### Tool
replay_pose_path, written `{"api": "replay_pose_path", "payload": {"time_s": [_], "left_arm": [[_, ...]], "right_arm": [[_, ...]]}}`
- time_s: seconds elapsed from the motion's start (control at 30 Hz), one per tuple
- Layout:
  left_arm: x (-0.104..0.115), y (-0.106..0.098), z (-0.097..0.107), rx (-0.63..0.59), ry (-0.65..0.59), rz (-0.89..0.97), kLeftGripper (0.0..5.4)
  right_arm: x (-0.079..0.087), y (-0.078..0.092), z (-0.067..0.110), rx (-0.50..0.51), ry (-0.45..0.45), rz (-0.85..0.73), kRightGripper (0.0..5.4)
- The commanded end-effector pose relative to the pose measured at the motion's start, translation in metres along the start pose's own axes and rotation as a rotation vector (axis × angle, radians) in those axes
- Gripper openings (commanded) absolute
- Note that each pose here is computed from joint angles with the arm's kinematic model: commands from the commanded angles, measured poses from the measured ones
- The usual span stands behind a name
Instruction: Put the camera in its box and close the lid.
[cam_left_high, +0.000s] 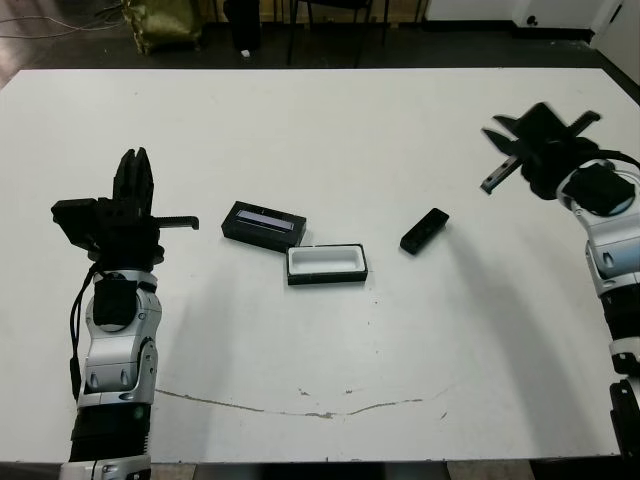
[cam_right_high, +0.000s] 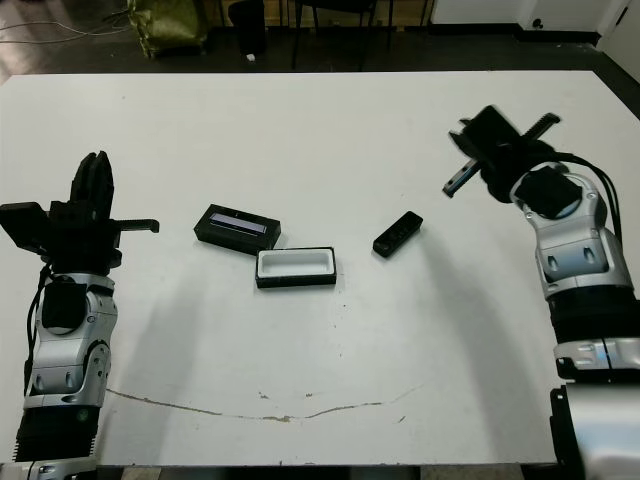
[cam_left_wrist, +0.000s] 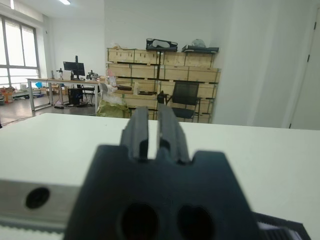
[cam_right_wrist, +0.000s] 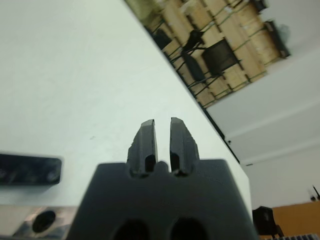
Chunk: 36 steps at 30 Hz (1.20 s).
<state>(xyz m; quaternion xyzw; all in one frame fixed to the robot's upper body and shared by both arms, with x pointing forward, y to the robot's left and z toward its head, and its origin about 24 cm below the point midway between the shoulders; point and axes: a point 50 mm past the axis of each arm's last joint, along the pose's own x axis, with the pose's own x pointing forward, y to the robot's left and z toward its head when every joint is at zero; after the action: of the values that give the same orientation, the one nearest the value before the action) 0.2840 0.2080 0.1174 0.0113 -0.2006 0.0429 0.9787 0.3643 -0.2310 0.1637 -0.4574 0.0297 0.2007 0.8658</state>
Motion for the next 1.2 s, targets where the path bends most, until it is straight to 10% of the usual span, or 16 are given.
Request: {"api": "replay_pose_path", "payload": {"time_s": [0.03,0.53,1.2], "left_arm": [[-0.005,0.003,-0.006,0.019,0.028,0.006,0.02],[-0.005,0.003,-0.007,0.008,0.032,0.000,0.02],[-0.004,0.002,-0.008,0.007,0.041,-0.001,0.02]], "right_arm": [[0.004,0.010,-0.005,-0.032,0.035,0.097,0.00],[0.001,0.013,-0.003,-0.242,0.171,0.464,0.00],[0.006,0.017,-0.015,-0.265,0.244,0.625,0.00]]}}
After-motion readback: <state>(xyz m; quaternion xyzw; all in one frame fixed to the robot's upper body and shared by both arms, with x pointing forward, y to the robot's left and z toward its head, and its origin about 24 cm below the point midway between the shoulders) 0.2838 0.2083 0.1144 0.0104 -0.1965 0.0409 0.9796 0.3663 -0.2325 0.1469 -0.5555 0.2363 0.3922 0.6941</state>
